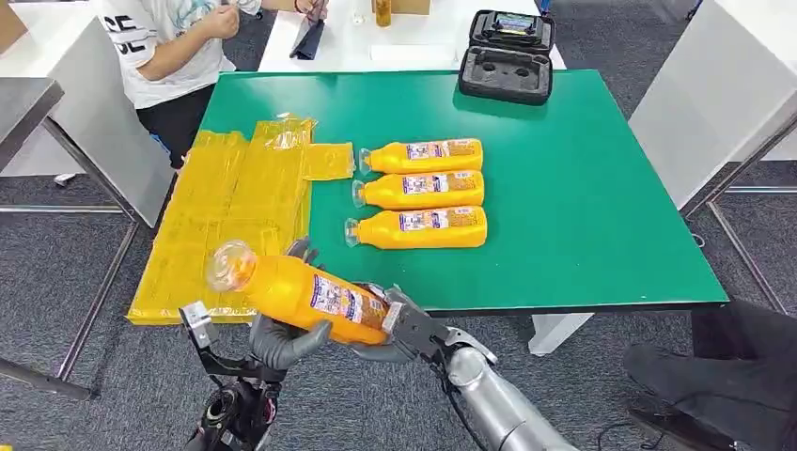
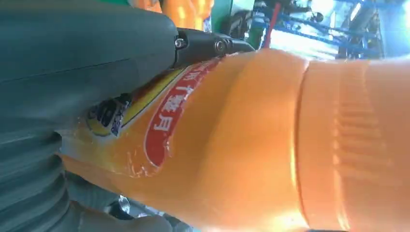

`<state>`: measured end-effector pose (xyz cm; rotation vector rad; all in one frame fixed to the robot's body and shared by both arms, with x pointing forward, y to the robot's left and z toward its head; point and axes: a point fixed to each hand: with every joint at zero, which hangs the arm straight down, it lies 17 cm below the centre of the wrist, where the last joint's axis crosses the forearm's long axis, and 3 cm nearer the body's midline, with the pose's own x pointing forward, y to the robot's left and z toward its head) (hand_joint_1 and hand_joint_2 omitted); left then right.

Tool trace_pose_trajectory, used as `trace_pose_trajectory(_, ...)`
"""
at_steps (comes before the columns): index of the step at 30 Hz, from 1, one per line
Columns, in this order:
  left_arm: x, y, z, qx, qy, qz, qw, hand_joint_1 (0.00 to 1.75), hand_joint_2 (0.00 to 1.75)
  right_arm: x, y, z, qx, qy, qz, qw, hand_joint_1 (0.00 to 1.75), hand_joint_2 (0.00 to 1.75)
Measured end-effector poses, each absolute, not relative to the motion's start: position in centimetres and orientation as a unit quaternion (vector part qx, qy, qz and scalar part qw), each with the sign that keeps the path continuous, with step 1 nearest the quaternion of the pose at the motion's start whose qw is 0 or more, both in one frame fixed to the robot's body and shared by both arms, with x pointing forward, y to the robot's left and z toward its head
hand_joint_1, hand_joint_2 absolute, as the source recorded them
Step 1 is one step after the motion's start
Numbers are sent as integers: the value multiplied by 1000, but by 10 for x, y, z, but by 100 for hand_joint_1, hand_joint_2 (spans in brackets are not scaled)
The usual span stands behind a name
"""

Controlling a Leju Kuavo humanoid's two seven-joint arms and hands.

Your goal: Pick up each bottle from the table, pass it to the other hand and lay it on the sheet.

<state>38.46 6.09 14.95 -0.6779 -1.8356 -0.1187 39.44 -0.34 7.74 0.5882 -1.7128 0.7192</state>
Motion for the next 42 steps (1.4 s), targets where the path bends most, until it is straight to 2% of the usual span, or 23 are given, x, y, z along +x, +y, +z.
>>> trace_pose_trajectory(6,380,57,149,-325,-766,-41,554,0,175,391,-3,71,252,-721,311,565,171,175)
trace_pose_trajectory(7,380,57,148,-325,-765,-41,555,5,175,391,-3,70,251,-720,312,567,164,175)
trace_pose_trajectory(8,380,56,147,-326,-764,-42,555,37,175,391,-3,69,251,-719,313,568,171,175)
trace_pose_trajectory(9,380,56,147,-326,-764,-42,555,105,175,390,-3,68,251,-718,313,569,169,175)
trace_pose_trajectory(10,380,56,146,-326,-763,-43,556,133,175,390,-3,67,251,-716,314,570,173,175)
trace_pose_trajectory(14,385,54,142,-304,-768,-58,561,145,175,386,-1,62,253,-710,314,577,171,175)
trace_pose_trajectory(15,386,54,141,-295,-770,-62,563,164,175,384,0,60,254,-708,315,579,169,175)
trace_pose_trajectory(17,387,54,139,-280,-773,-69,565,164,175,382,0,58,256,-705,313,582,169,175)
trace_pose_trajectory(19,390,54,136,-261,-777,-78,568,175,175,380,0,56,261,-702,312,584,171,175)
trace_pose_trajectory(35,390,52,134,-251,-777,-84,571,175,175,375,0,51,266,-697,310,590,171,175)
trace_pose_trajectory(36,390,52,134,-251,-777,-84,571,175,175,375,0,51,266,-697,310,590,166,175)
trace_pose_trajectory(37,390,51,134,-252,-777,-84,571,175,175,375,0,51,266,-697,310,590,145,175)
trace_pose_trajectory(38,390,51,134,-254,-776,-85,570,175,175,375,0,51,266,-696,310,590,2,175)
trace_pose_trajectory(40,389,50,135,-258,-776,-84,570,175,175,375,0,51,266,-697,310,590,0,175)
trace_pose_trajectory(41,389,50,135,-259,-775,-83,570,175,175,375,0,51,266,-697,310,590,0,0)
trace_pose_trajectory(42,389,50,135,-259,-775,-83,570,175,175,375,0,52,266,-697,309,590,0,0)
